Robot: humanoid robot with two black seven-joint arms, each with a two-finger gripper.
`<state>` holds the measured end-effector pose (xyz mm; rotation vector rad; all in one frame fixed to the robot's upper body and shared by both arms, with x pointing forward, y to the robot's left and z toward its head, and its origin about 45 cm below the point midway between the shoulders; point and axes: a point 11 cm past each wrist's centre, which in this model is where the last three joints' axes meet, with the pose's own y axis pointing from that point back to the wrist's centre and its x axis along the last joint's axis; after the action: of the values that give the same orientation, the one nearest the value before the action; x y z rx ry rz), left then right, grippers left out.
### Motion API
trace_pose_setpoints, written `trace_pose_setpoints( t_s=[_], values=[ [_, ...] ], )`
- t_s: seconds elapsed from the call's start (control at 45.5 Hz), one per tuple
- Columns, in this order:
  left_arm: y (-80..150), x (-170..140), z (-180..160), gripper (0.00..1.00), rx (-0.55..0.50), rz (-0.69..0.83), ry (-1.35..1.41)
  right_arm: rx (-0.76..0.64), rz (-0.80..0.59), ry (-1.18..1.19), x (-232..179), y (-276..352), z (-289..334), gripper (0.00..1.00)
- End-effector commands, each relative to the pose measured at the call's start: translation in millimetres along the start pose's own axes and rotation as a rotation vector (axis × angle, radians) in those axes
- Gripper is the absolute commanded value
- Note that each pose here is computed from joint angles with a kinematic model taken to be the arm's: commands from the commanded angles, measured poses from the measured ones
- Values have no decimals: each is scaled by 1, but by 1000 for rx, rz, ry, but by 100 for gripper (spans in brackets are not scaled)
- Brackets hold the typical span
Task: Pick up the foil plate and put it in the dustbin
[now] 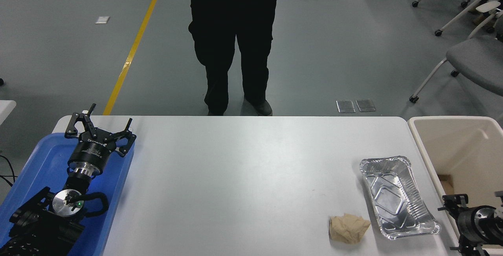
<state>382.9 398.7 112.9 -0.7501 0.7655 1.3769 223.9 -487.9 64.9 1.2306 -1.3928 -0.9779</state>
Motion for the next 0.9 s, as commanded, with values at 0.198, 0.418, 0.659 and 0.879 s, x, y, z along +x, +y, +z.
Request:
trace_pose_setpoints(
  t_s=[0.198,0.418,0.659,0.879],
  values=[
    [0,0,0,99,0,0,0,2,-6,1,-3,0,-2,100],
    [0,0,0,99,0,0,0,5,-3,-1,0,1,-2,100],
    [0,0,0,99,0,0,0,20,-18,-14,-5,2,-8,100],
    [0,0,0,99,0,0,0,18,-20,-18,-5,1,-6,100]
  ],
)
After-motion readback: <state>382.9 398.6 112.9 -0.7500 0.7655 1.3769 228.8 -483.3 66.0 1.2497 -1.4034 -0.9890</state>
